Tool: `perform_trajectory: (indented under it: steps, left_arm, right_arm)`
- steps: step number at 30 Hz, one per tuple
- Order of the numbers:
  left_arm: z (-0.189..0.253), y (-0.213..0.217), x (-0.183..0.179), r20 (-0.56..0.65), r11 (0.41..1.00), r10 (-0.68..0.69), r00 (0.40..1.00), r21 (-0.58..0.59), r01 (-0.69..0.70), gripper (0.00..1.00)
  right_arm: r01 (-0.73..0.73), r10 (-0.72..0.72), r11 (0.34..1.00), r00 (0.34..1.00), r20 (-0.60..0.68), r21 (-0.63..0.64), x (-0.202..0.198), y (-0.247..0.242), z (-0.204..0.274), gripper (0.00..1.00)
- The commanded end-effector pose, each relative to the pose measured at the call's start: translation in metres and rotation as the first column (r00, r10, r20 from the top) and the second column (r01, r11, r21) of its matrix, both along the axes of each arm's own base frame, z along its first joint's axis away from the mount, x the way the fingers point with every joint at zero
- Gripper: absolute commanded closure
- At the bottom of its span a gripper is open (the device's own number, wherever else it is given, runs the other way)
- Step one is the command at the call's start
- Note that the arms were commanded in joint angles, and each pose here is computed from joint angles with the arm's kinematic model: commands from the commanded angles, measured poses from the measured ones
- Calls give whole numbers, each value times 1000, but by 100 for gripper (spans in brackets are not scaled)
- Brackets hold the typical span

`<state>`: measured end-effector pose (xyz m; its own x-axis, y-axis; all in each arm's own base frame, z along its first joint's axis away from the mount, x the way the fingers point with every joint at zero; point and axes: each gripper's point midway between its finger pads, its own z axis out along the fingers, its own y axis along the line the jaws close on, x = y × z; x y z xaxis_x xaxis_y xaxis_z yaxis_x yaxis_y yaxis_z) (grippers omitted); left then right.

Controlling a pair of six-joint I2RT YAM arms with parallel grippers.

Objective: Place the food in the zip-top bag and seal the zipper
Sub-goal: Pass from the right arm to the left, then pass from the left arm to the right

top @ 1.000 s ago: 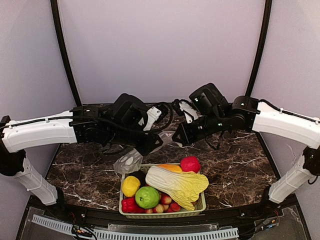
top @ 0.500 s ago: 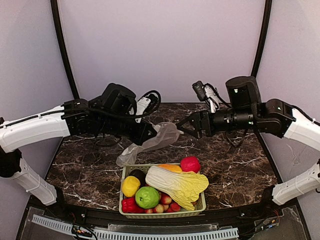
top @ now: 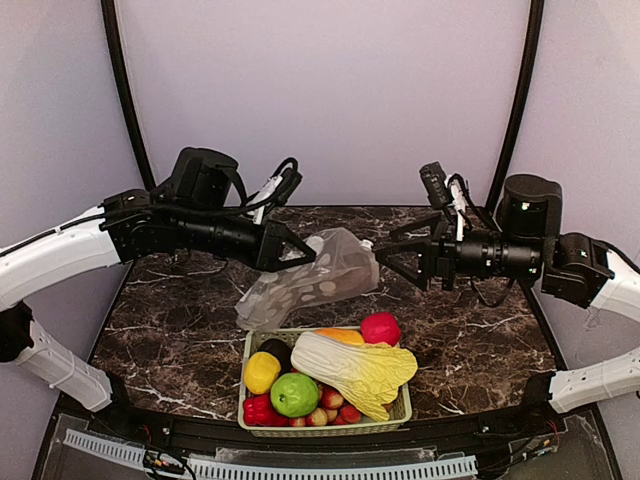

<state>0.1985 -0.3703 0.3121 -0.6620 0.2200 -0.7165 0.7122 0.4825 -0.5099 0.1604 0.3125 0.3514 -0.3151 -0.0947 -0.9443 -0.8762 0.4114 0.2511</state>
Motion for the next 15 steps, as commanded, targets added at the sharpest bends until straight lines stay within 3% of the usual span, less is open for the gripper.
perform_trajectory:
  steps: [1,15]
  left_arm:
    - [25,4,-17,20,995,-75,997,-58,77,99]
    - [22,-3,-19,-46,994,-85,995,-77,81,99]
  right_arm:
    - [-97,89,995,981,173,36,-12,6,23,36]
    - [-115,125,992,943,307,-50,-18,19,11,49]
